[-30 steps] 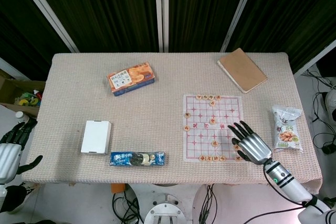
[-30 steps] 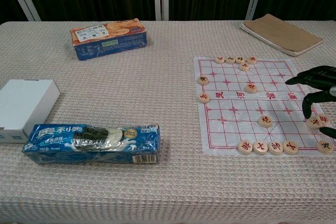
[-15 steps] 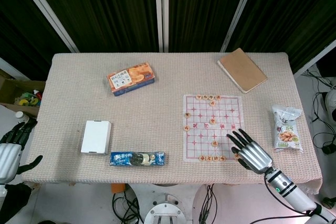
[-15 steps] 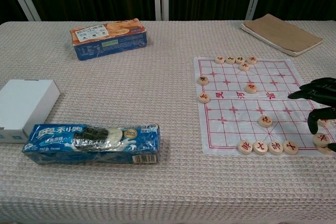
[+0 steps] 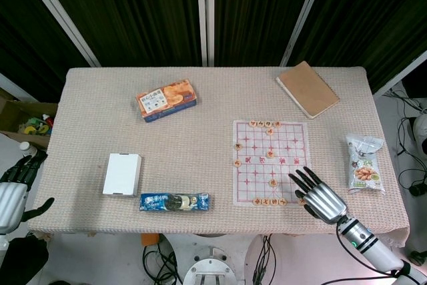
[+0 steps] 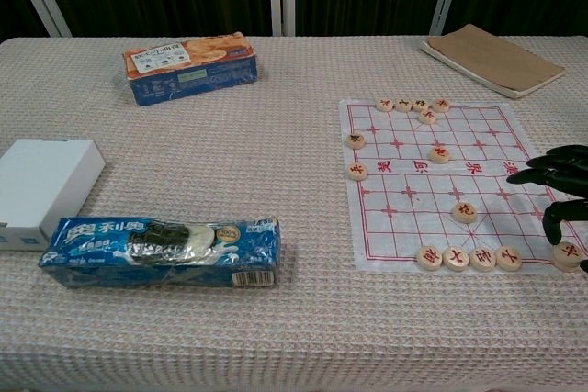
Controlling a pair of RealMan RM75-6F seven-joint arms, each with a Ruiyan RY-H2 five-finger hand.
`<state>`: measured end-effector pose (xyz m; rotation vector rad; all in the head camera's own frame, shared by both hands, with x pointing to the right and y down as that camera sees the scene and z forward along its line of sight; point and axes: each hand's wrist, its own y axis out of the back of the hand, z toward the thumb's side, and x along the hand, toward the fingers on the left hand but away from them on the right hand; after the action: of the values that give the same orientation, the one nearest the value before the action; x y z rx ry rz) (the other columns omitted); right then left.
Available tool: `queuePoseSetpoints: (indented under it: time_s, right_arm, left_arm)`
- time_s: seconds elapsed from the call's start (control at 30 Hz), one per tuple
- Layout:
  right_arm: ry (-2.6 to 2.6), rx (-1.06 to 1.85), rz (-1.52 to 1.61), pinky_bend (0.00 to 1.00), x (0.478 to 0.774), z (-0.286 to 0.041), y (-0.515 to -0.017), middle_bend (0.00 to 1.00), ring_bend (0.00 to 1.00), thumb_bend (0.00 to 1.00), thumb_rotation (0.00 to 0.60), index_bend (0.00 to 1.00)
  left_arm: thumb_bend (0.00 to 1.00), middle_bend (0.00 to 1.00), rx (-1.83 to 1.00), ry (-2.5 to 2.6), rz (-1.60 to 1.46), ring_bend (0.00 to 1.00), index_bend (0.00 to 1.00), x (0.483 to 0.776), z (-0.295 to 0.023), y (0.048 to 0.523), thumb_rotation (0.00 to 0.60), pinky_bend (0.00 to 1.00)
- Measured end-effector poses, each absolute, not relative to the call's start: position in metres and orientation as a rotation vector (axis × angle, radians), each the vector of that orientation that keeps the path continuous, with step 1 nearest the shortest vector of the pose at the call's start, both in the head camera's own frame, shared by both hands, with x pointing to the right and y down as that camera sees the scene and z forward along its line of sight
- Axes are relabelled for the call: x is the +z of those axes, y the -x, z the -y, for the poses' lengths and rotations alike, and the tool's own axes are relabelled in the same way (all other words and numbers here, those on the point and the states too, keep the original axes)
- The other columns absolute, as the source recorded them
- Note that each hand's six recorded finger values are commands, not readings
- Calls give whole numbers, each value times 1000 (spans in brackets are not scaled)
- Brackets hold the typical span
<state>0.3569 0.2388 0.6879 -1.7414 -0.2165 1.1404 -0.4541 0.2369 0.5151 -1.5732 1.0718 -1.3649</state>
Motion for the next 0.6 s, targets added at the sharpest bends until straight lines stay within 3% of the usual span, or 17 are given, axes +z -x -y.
queuePoseSetpoints:
  time_s: [0.4,0.6]
  right_arm:
    - [1738,1156,201,0,685,-239,-360,84,0,342,600,401]
    - [1738,1143,202,0,682,-239,-359,79,0,336,600,327]
  left_arm:
    - [209,143,-1357,1575,-1074,89,69,514,-237,454,600,224]
    - [209,143,-1356,1575,-1074,89,69,514,-237,454,600,224]
